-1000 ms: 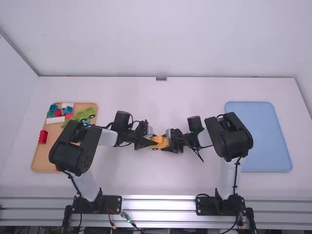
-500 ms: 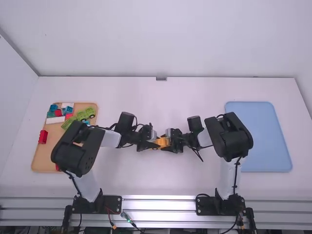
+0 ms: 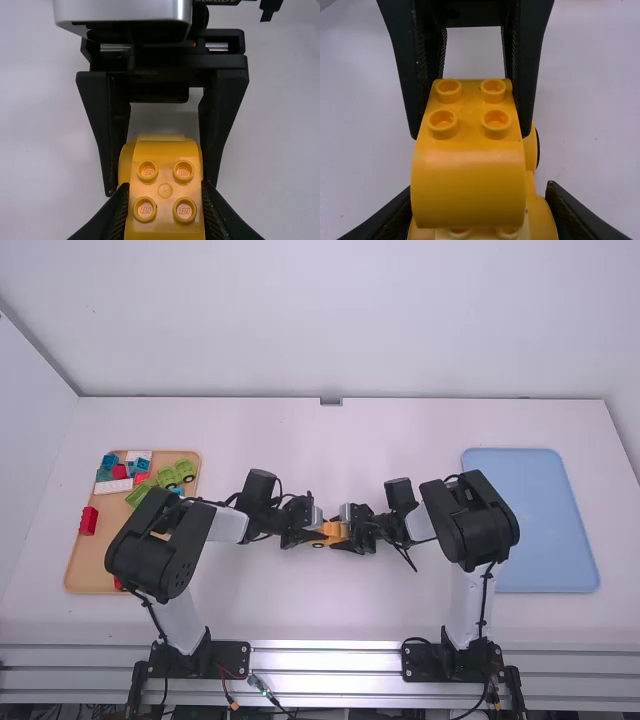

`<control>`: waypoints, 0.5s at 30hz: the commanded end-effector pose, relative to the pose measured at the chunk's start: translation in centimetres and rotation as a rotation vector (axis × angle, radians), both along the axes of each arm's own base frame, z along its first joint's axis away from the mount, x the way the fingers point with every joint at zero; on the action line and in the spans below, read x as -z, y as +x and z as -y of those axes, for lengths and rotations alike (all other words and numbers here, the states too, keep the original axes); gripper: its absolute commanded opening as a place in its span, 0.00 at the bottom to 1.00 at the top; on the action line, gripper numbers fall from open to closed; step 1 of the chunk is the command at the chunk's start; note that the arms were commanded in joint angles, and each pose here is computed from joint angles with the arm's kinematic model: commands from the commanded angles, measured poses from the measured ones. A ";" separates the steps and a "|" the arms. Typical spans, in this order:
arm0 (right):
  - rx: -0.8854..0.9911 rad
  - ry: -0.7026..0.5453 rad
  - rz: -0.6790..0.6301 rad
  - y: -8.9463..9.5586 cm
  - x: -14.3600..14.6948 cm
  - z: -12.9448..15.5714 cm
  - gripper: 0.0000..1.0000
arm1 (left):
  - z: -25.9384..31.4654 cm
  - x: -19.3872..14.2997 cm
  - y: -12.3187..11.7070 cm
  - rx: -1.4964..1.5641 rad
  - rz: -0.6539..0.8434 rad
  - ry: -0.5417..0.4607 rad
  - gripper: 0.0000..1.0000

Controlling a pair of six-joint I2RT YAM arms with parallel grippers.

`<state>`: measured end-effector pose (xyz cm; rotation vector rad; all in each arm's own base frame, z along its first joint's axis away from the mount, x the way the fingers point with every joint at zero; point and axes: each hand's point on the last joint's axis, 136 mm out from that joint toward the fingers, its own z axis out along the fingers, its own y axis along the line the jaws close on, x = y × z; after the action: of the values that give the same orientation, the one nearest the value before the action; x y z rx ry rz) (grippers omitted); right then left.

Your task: Assemble lego blocks to make yellow taxi

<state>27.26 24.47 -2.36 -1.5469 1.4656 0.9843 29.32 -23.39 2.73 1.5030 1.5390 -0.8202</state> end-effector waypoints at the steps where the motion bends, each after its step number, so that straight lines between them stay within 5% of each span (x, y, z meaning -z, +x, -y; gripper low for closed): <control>1: 0.043 -0.083 -0.036 -0.2 1.9 0.7 0.27 | 0.3 0.9 -0.8 0.036 -0.031 -0.027 0.02; 15: 0.044 -0.082 -0.034 -0.2 1.8 0.7 0.26 | 0.5 2.2 -1.8 0.051 -0.126 -0.006 0.02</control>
<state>27.17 24.43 -2.31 -1.5470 1.4631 0.9901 29.25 -23.84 2.44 1.4973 1.5238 -0.9103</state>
